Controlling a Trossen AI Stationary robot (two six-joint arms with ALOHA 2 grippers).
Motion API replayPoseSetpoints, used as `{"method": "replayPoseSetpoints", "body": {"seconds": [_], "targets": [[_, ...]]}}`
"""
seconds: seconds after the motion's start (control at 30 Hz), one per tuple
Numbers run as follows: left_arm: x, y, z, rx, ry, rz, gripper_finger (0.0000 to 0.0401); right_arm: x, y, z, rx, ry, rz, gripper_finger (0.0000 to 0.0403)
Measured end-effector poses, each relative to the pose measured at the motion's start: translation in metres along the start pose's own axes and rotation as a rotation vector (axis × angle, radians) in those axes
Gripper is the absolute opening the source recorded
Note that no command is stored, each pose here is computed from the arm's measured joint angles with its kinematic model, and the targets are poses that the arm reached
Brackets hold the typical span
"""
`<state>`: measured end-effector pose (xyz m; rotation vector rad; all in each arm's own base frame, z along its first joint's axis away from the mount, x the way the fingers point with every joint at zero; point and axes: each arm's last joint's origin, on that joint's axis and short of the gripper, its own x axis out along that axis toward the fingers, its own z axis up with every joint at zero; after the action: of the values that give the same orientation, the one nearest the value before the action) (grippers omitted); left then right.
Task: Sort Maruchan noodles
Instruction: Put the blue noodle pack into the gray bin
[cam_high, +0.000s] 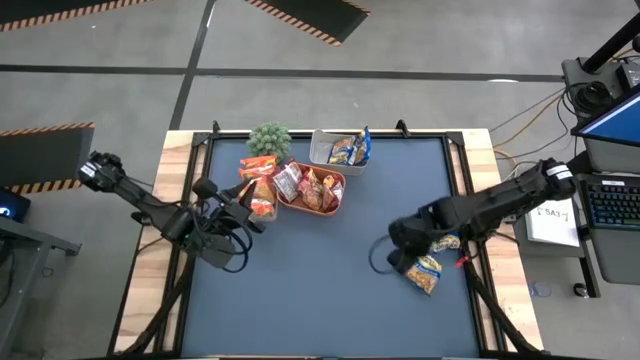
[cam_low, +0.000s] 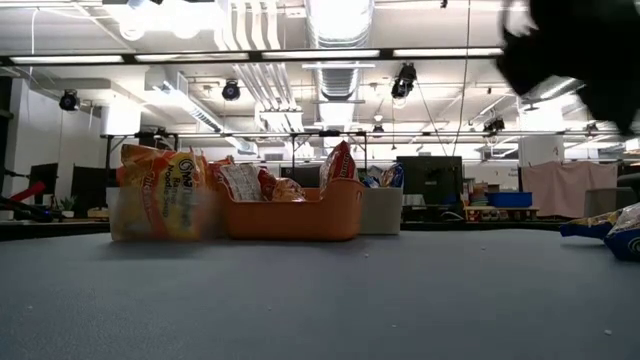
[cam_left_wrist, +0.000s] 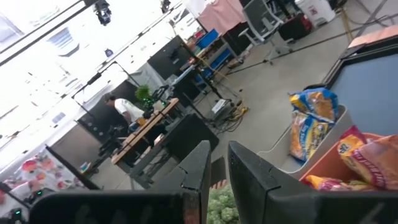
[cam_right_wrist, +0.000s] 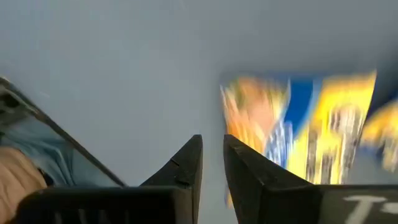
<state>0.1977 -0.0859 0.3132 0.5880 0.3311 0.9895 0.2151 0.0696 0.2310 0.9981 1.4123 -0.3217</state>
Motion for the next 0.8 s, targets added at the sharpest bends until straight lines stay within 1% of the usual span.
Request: {"method": "replayPoseSetpoints", "body": {"seconds": [0.1,0.23,0.37,0.47,0.53,0.6,0.67,0.73,0.8], "targets": [[0.004,0.001,0.000,0.013,0.011,0.015,0.0039,0.019,-0.009,-0.017,0.074,0.102,-0.060,0.0045],[0.009,0.001,-0.001,0.027,0.025,0.033,0.0039,0.035,-0.018,-0.036,0.126,0.210,-0.148,0.0038],[0.014,0.002,-0.002,0.040,0.041,0.052,0.0039,0.038,-0.023,-0.046,0.182,0.229,-0.246,0.0034],[0.018,0.003,-0.002,0.041,0.052,0.066,0.0039,0.039,-0.025,-0.046,0.187,0.195,-0.274,0.0033],[0.020,0.003,-0.002,0.040,0.058,0.074,0.0039,0.041,-0.026,-0.044,0.172,0.113,-0.281,0.0033],[0.022,0.004,-0.003,0.040,0.064,0.081,0.0039,0.042,-0.022,-0.037,0.147,-0.019,-0.248,0.0033],[0.023,0.004,-0.003,0.040,0.068,0.087,0.0039,0.043,-0.012,-0.028,0.093,-0.186,-0.144,0.0033],[0.025,0.004,-0.003,0.040,0.072,0.091,0.0039,0.039,0.003,-0.018,0.034,-0.353,0.002,0.0033],[0.025,0.004,-0.003,0.041,0.074,0.092,0.0039,0.031,0.017,-0.009,-0.015,-0.489,0.135,0.0033]]}}
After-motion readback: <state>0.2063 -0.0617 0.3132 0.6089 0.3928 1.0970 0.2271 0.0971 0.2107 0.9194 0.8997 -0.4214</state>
